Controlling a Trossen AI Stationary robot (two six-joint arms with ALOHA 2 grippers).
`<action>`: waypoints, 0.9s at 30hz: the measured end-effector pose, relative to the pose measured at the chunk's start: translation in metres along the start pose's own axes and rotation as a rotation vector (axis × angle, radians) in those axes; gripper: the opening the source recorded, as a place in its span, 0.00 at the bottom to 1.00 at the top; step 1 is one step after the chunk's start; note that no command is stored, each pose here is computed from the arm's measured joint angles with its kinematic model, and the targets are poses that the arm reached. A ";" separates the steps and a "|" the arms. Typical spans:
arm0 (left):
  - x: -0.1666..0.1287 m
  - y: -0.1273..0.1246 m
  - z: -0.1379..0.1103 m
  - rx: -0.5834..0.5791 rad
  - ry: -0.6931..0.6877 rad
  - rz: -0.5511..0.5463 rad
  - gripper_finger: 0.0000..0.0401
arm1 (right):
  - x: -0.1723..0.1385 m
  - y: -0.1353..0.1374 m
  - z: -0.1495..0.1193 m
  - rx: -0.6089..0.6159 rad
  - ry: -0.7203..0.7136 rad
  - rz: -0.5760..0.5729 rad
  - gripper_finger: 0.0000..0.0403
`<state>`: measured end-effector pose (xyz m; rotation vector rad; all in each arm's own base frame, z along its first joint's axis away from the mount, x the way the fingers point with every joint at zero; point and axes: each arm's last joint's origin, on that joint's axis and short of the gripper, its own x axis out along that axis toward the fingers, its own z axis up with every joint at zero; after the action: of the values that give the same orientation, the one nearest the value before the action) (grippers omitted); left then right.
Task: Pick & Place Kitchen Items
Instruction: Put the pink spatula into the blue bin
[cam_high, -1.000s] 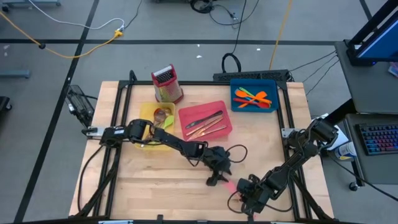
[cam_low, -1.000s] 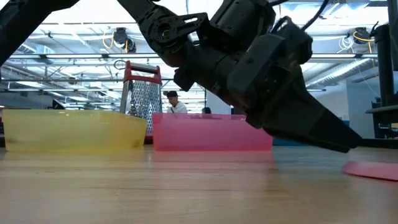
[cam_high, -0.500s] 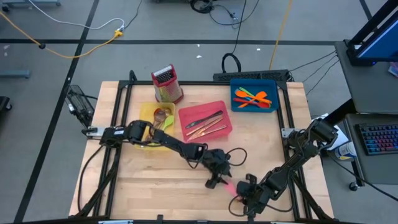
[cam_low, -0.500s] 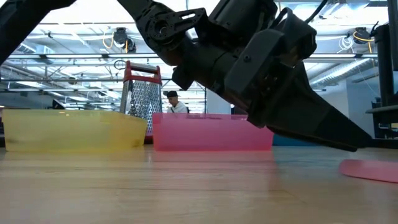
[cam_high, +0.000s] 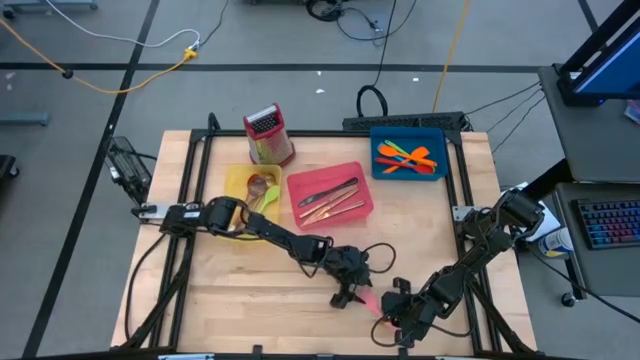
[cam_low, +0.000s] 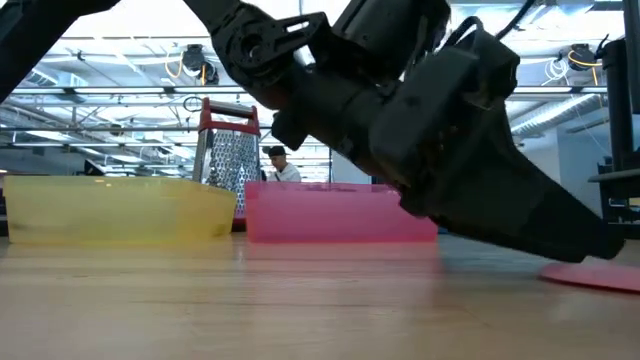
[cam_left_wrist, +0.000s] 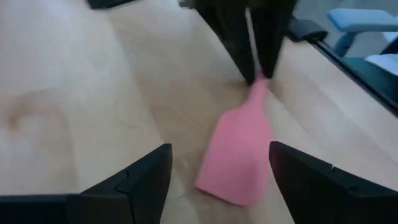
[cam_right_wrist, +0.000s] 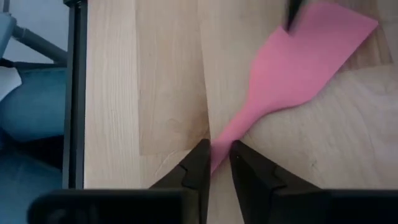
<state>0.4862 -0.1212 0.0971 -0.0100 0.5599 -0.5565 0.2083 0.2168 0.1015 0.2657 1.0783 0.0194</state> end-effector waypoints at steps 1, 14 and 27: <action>0.003 0.000 -0.003 0.004 -0.005 0.013 0.68 | 0.000 0.000 0.000 -0.012 -0.004 0.000 0.13; 0.008 -0.002 -0.014 -0.020 0.063 0.024 0.59 | 0.000 0.001 -0.004 -0.036 0.053 0.021 0.33; 0.009 -0.007 -0.017 -0.051 0.078 -0.109 0.53 | 0.000 -0.002 0.000 -0.152 -0.035 -0.053 0.17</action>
<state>0.4800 -0.1292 0.0794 -0.0677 0.6520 -0.6511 0.2081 0.2152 0.1007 0.1003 1.0425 0.0493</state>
